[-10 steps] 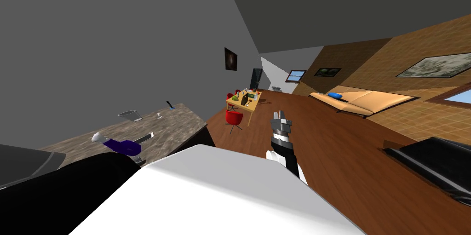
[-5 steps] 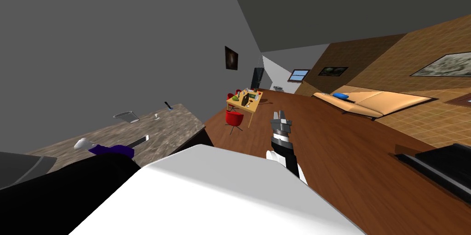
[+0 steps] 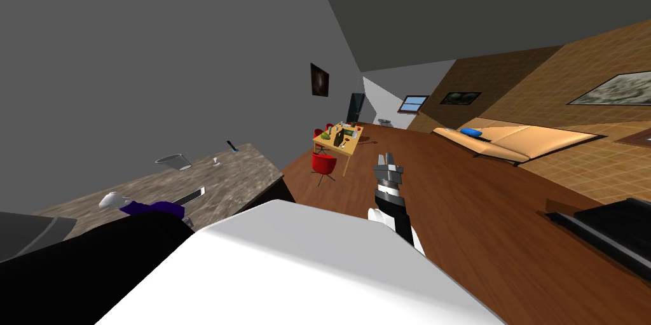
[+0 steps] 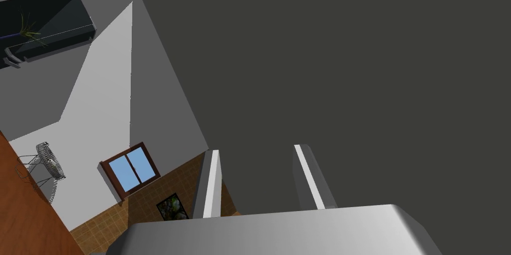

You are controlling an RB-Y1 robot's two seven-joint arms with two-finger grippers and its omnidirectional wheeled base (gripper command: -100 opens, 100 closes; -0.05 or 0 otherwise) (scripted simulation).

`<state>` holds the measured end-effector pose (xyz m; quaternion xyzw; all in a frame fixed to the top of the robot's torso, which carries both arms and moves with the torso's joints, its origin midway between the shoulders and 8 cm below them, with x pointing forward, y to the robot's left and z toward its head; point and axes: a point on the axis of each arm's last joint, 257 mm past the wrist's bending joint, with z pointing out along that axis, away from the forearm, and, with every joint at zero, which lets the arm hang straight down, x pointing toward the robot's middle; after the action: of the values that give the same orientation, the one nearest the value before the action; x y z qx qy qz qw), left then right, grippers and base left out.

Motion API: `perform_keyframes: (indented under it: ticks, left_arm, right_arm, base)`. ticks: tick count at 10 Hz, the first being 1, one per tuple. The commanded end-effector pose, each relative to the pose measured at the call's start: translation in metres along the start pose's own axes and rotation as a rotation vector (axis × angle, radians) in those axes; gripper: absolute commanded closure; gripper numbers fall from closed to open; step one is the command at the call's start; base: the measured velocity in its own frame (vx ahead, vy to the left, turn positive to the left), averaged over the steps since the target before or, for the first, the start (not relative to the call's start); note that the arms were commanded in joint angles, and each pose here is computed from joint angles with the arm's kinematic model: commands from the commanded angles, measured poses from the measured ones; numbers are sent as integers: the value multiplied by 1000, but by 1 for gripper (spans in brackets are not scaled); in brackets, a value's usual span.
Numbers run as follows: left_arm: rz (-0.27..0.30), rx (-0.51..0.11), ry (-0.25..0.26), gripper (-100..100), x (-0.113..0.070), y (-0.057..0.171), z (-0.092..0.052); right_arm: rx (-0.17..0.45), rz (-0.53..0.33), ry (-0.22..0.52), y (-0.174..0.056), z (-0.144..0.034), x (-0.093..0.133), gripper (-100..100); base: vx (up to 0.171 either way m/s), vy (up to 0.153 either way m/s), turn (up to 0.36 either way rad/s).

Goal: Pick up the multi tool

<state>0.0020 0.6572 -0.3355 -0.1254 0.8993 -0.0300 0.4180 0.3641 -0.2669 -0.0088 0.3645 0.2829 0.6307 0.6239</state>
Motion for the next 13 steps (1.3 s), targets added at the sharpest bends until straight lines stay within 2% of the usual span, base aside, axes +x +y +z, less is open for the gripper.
perform_keyframes:
  ticks: [1,2,3,4,5,6,7,9,10,11,12,13]
  left_arm:
    - [0,0,0,0,0,0,0]
    - [-12,8,1,100,-14,-1,16]
    - [-9,-1,2,100,-15,-1,25]
    - [-20,27,-5,100,-32,-9,42]
    - [-18,15,-3,100,-33,-8,48]
    - [-18,-18,7,100,-31,0,48]
    - [-31,3,2,100,-46,-6,61]
    - [-27,-7,2,100,-49,-9,71]
    - [-27,-31,8,100,-47,-2,71]
    - [-42,-14,5,100,-62,-9,82]
    - [-38,-11,1,100,-65,-16,91]
    - [-38,-42,7,100,-64,-8,92]
  right_arm:
    - [0,0,0,0,0,0,0]
    - [0,0,0,0,0,0,0]
    - [0,0,0,0,0,0,0]
    - [0,0,0,0,0,0,0]
    - [0,0,0,0,0,0,0]
    - [0,0,0,0,0,0,0]
    - [0,0,0,0,0,0,0]
    - [0,0,0,0,0,0,0]
    - [0,0,0,0,0,0,0]
    - [0,0,0,0,0,0,0]
    - [0,0,0,0,0,0,0]
    - [0,0,0,0,0,0,0]
  base:
    - [0,0,0]
    - [-158,13,-103]
    - [-192,34,-87]
    - [-251,69,-123]
    - [-203,52,-81]
    - [-68,15,16]
    - [-126,-21,-62]
    - [-110,23,-48]
    - [-11,18,5]
    - [-129,49,-100]
    - [-167,31,-101]
    - [-83,1,-1]
